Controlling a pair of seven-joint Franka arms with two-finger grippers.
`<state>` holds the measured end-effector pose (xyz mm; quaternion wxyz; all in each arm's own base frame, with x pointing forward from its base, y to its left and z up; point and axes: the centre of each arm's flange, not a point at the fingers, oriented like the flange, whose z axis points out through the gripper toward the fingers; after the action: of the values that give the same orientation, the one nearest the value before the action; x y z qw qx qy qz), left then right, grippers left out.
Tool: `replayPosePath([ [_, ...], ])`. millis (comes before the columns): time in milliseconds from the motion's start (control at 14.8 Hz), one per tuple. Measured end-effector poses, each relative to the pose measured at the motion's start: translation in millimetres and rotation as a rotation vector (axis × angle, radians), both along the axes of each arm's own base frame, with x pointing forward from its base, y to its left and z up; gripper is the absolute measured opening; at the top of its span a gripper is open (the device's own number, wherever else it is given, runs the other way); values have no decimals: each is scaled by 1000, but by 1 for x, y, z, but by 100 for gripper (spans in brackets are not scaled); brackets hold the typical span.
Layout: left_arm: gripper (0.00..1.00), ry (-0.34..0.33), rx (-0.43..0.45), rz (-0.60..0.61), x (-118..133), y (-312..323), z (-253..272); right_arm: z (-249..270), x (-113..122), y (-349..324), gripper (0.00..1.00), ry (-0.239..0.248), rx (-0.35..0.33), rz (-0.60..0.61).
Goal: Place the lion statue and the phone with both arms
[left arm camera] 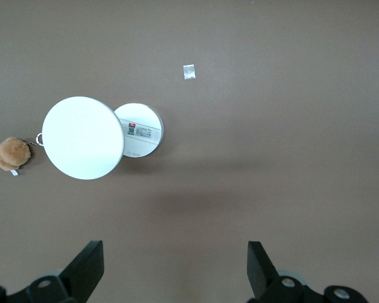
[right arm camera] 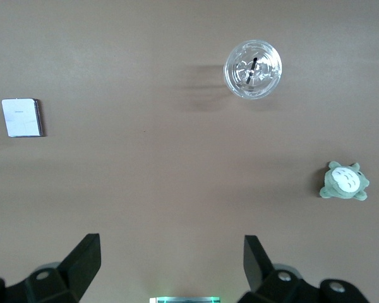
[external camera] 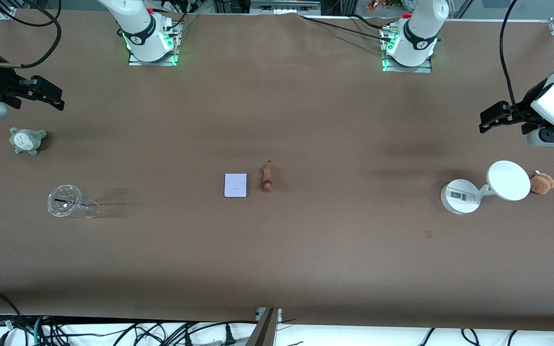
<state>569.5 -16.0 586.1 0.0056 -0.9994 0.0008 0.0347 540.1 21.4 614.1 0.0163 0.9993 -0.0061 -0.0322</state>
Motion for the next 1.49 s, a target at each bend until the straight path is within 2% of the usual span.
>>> replayPosePath([
  [270, 100, -4, -1, 7, 3, 4, 1, 0, 0, 0, 100, 0, 0, 0],
  [473, 100, -9, -4, 9, 14, 6, -2, 0, 0, 0, 100, 0, 0, 0],
  [811, 100, 30, -12, -4, 30, -1, -27, 0, 0, 0, 100, 1, 0, 0],
  [1014, 100, 46, -52, 3, 32, -9, -34, 0, 0, 0, 100, 1, 0, 0],
  [1216, 100, 79, -91, 86, 33, -49, -47, 0, 0, 0, 100, 1, 0, 0],
  [1351, 100, 107, -99, 132, 36, -92, -66, 0, 0, 0, 100, 1, 0, 0],
  [1486, 100, 107, -92, 169, 38, -140, -84, 0, 0, 0, 100, 1, 0, 0],
])
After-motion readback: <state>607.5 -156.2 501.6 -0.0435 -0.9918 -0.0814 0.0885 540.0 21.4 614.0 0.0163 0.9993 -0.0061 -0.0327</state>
